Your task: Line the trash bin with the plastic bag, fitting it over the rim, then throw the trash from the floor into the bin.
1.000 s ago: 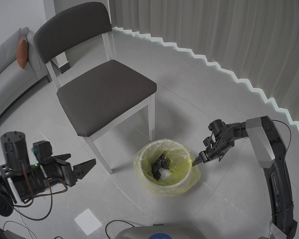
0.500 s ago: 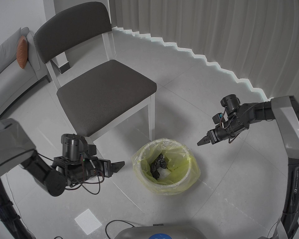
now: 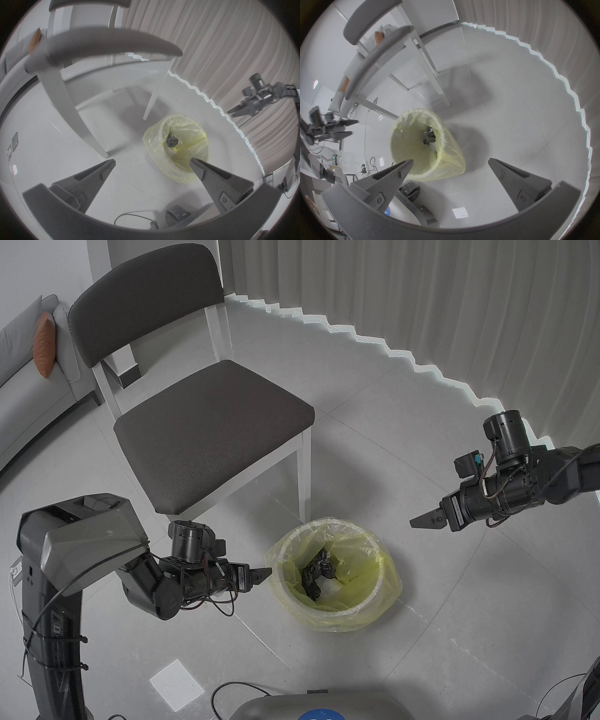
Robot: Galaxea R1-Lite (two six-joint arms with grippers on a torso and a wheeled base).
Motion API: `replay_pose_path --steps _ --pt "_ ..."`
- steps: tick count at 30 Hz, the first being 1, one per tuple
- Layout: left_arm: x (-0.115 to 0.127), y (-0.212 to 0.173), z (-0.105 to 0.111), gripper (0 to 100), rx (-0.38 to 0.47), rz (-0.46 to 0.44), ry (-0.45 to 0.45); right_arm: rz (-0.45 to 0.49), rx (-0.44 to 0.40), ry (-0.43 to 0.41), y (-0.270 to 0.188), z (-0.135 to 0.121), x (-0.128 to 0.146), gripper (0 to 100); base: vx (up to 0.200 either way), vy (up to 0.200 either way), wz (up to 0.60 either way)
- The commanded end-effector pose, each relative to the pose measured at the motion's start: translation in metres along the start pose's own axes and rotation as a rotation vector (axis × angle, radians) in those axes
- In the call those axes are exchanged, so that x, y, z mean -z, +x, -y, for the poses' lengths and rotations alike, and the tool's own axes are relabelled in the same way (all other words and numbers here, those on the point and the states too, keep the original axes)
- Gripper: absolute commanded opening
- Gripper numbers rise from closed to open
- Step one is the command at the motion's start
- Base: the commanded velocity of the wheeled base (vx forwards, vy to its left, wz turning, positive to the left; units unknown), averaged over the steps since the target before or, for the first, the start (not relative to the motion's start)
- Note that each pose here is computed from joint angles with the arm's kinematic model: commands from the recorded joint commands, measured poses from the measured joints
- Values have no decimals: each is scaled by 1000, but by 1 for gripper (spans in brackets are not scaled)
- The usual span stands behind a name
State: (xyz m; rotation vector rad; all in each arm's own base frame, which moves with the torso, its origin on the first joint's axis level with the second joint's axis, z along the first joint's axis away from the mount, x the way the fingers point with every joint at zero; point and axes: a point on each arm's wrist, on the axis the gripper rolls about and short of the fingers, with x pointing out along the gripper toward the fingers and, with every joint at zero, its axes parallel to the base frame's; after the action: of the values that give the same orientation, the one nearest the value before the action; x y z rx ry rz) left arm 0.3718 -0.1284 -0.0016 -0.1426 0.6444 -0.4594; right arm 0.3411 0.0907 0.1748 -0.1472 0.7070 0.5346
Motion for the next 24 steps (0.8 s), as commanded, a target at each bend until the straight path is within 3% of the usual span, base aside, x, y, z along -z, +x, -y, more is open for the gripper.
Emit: replay_pose_path --steps 1,6,21,22,24 --pt "15 31 -2 100 21 -30 -1 73 0 -34 -37 -16 6 100 0 0 0" --pt "11 49 9 100 50 -9 -39 80 3 -40 -42 -18 15 100 0 0 0" --pt "14 73 8 100 67 5 -56 66 4 -57 -46 -20 24 100 0 0 0" --pt "14 73 8 0 70 5 -56 66 5 -56 -46 -19 24 100 0 0 0" --pt "14 72 8 0 72 6 -56 66 5 -56 -46 -20 24 100 0 0 0"
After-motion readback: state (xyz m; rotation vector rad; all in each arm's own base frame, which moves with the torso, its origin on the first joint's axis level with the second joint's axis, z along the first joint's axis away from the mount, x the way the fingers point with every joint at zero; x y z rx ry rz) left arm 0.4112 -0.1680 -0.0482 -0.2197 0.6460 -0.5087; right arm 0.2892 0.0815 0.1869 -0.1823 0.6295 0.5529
